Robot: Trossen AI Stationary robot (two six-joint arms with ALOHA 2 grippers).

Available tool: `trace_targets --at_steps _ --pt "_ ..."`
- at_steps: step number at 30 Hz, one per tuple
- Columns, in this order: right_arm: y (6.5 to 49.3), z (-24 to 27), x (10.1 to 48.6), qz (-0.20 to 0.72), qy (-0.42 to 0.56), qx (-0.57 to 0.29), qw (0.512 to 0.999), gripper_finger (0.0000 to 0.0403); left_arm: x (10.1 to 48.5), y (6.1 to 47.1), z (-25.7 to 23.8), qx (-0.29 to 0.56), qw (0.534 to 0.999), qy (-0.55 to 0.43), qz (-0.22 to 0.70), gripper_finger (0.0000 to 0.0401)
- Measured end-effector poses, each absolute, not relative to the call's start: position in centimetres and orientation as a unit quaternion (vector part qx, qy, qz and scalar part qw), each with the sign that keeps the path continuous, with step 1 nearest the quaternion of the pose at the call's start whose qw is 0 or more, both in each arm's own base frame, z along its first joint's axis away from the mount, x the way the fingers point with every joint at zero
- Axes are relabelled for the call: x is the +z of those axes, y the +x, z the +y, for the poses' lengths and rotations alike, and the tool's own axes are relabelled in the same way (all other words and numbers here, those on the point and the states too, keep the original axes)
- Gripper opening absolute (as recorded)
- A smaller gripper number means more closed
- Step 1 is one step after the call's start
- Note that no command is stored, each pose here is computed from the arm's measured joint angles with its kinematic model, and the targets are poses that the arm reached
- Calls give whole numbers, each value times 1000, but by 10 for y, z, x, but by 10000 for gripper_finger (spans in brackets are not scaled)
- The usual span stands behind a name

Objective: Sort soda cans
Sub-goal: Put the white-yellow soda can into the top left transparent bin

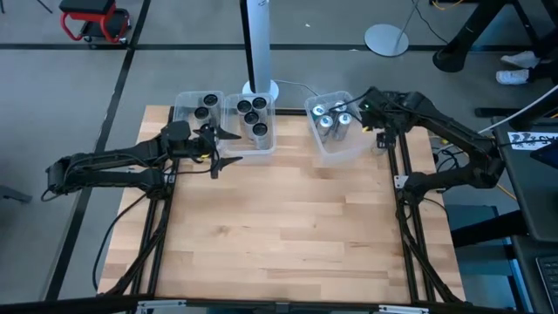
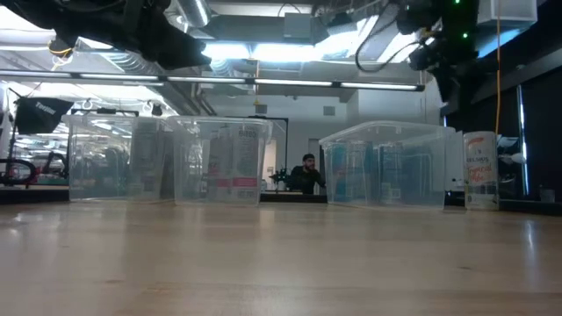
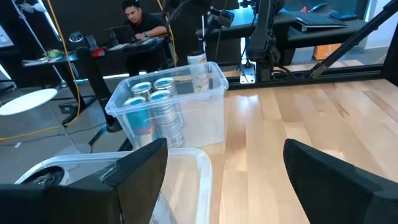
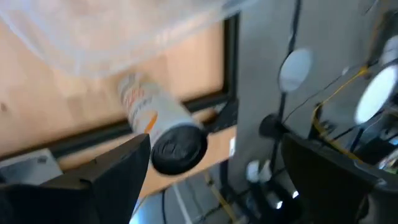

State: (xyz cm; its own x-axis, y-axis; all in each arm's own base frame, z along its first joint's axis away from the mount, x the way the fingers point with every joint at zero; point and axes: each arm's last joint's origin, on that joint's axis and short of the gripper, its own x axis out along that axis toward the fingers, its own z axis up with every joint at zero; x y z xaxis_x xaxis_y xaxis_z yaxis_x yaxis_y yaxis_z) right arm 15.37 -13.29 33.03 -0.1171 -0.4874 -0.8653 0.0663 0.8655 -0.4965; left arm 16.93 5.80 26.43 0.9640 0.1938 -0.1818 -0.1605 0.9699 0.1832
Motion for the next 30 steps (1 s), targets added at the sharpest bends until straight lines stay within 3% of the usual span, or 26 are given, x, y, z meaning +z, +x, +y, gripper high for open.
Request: trace_targets --at_steps 7,13,30 --pt "149 -154 316 760 -100 -204 609 360 261 169 58 88 986 81 115 308" --pt "148 -170 301 778 -49 -167 604 360 260 168 58 86 985 87 124 308" --pt "154 -180 284 815 -31 -125 565 360 260 168 58 86 985 87 125 308"
